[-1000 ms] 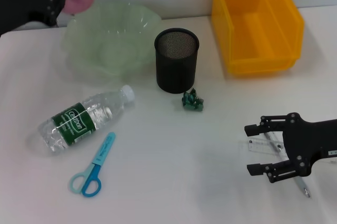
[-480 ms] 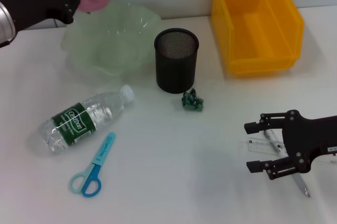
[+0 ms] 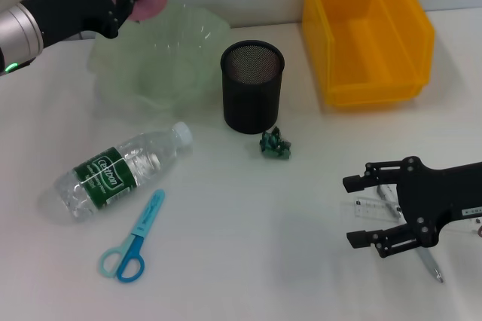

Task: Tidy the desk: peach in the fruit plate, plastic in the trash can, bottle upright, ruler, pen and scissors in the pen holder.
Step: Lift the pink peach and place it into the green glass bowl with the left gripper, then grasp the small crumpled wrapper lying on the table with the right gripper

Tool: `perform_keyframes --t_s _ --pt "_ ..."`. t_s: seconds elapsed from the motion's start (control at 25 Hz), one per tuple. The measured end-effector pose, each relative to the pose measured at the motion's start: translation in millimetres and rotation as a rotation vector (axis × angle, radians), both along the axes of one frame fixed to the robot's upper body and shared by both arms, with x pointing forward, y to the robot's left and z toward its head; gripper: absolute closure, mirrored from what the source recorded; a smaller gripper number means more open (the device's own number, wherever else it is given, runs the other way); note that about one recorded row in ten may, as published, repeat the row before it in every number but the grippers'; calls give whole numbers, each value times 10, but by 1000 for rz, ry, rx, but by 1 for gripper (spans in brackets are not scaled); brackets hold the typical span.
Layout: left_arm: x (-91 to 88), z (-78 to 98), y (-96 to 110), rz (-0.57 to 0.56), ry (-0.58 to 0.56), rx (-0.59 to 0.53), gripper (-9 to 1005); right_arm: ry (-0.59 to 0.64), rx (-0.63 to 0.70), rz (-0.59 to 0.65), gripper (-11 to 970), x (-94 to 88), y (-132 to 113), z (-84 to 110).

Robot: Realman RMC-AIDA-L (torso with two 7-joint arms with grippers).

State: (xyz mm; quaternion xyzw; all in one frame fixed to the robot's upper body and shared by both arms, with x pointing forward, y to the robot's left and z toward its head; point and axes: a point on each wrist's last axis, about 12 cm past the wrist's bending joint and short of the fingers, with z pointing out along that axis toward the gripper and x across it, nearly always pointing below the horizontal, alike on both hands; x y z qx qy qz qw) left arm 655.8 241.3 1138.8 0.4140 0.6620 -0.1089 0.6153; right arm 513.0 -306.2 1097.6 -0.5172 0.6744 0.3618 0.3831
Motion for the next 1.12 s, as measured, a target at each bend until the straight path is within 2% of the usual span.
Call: perform_keyframes --t_s 0.44,0.76,0.88,0.92,1.04,1.12 --pt "-8 15 18 10 -2 -27 476 3 -1 -6 134 -17 -18 -10" --pt "-13 15 17 8 -1 -29 284 -11 4 -14 133 -17 -30 -1" --pt "-67 78 83 1 -36 -45 212 -14 5 -16 133 -16 -32 2" --pt "-67 78 83 1 -36 -45 210 -19 9 -19 133 -19 -38 3" --pt "-234 80 146 -69 -23 -90 203 -26 12 -21 133 -31 -48 -2" --pt "-234 80 146 -69 -23 -90 199 -34 17 -24 133 -48 -47 -13"
